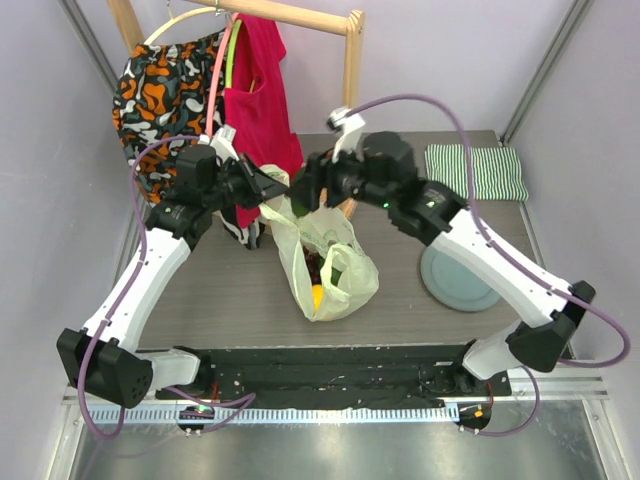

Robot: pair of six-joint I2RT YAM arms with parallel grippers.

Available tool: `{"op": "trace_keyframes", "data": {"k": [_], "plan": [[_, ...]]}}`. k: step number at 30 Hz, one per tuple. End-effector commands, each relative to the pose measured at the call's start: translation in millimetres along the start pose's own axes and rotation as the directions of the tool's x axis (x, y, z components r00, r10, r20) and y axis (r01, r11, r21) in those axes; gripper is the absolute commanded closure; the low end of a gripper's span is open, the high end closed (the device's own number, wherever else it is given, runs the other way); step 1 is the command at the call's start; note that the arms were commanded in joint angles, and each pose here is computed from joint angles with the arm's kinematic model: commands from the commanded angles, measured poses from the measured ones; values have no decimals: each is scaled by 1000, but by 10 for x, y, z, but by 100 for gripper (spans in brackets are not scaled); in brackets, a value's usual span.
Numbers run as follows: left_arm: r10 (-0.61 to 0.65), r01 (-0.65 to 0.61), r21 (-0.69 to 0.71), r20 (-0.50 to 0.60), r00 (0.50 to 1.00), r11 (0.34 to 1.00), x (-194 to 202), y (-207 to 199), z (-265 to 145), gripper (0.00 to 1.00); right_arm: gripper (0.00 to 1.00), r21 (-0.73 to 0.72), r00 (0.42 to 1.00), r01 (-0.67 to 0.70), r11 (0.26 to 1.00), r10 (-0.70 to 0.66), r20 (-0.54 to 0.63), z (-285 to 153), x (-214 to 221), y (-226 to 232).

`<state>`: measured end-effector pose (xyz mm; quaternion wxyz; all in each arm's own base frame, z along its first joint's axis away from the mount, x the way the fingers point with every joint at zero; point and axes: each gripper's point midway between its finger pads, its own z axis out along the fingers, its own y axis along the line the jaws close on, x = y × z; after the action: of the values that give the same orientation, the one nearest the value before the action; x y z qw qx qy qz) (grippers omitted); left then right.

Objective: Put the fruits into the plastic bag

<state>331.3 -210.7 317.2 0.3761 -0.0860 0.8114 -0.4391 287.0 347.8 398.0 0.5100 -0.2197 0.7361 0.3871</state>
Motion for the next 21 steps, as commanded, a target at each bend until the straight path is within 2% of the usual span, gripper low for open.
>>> {"op": "trace_keyframes", "data": {"k": [1,5,9,14,17,18,21], "plan": [[26,-27,37,36,999,999,-98,-116,-43,100,75,59,983,123,991,-113,-145,7,366,18],[25,-27,40,36,999,999,-109,-131,-42,100,74,74,953,137,988,-111,-281,75,762,-74],[27,-28,39,37,999,999,-114,-130,-38,100,75,165,888,241,956,-148,-434,-12,1178,-321],[25,-26,38,32,999,999,-101,-119,-31,100,75,255,829,341,905,-162,-535,-92,1439,-618],[25,-27,40,36,999,999,-112,-132,-39,100,74,239,793,368,899,-169,-586,-48,1612,-673],[24,-26,38,34,999,999,-107,-123,-32,100,72,229,782,369,901,-168,-601,-4,1686,-685],[26,-27,36,37,999,999,-111,-123,-38,100,57,209,764,365,907,-164,-624,113,1827,-702]]}}
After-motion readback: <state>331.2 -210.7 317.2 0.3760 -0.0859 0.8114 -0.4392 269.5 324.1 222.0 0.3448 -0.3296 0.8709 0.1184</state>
